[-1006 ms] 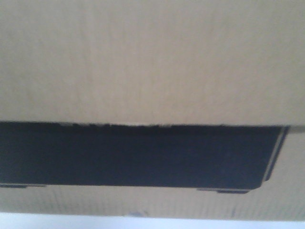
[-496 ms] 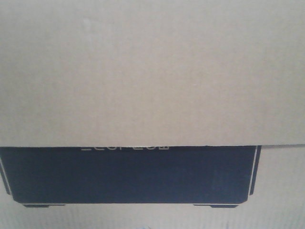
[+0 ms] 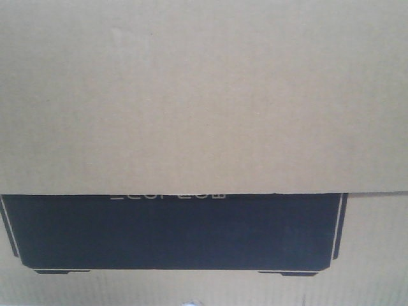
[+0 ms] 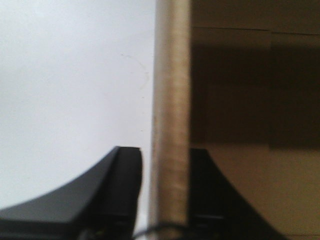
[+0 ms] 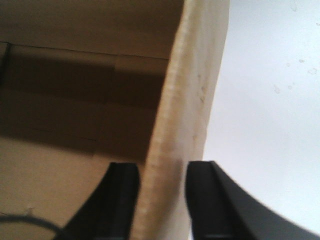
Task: Grab box from left shelf to table start
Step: 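Open both grippers to release the box walls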
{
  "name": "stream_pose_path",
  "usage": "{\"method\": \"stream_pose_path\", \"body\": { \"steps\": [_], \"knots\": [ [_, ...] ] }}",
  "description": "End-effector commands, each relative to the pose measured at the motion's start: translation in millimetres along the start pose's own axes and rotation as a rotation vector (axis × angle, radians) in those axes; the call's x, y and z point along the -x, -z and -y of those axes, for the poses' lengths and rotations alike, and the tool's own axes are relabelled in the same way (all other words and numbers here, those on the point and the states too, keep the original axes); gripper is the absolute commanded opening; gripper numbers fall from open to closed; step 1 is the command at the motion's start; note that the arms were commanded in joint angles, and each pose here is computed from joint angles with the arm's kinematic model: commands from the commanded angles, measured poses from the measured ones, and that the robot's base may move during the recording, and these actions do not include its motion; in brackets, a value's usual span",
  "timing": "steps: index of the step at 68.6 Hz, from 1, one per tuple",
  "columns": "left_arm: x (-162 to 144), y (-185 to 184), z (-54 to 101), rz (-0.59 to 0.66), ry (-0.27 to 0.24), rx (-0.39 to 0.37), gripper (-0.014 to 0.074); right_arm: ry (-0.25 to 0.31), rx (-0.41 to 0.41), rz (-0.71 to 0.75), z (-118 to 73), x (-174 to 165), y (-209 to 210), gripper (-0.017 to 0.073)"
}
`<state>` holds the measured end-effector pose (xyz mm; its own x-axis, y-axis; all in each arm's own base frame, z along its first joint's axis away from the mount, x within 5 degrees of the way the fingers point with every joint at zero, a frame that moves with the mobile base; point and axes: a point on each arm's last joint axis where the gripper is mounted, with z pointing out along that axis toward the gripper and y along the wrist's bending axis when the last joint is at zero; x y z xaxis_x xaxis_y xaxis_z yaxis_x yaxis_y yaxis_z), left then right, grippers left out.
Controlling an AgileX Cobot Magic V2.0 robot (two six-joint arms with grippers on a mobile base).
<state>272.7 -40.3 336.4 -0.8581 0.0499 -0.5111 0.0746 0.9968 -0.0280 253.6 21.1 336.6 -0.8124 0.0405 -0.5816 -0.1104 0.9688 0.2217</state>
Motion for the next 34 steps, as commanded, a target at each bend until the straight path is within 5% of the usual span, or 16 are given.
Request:
{"method": "stream_pose_path", "body": {
  "steps": [1, 7, 12, 34],
  "knots": [
    [8, 6, -5.5, 0.072, -0.001, 0.037, 0.0391, 0.05, -0.033, 0.07, 0.3, 8, 16, 0.0531],
    [6, 6, -5.5, 0.058, 0.0, 0.037, 0.0512, 0.074, -0.063, 0.053, 3.0, 7, 16, 0.0632],
    [5, 6, -5.5, 0.044, 0.002, 0.037, 0.0561, 0.086, -0.081, 0.043, 4.6, 6, 16, 0.0625],
    [14, 48, -1.9, 0.174, 0.029, -0.012, 0.0561, 0.085, -0.077, 0.094, -1.7, 19, 38, 0.0627]
  ]
}}
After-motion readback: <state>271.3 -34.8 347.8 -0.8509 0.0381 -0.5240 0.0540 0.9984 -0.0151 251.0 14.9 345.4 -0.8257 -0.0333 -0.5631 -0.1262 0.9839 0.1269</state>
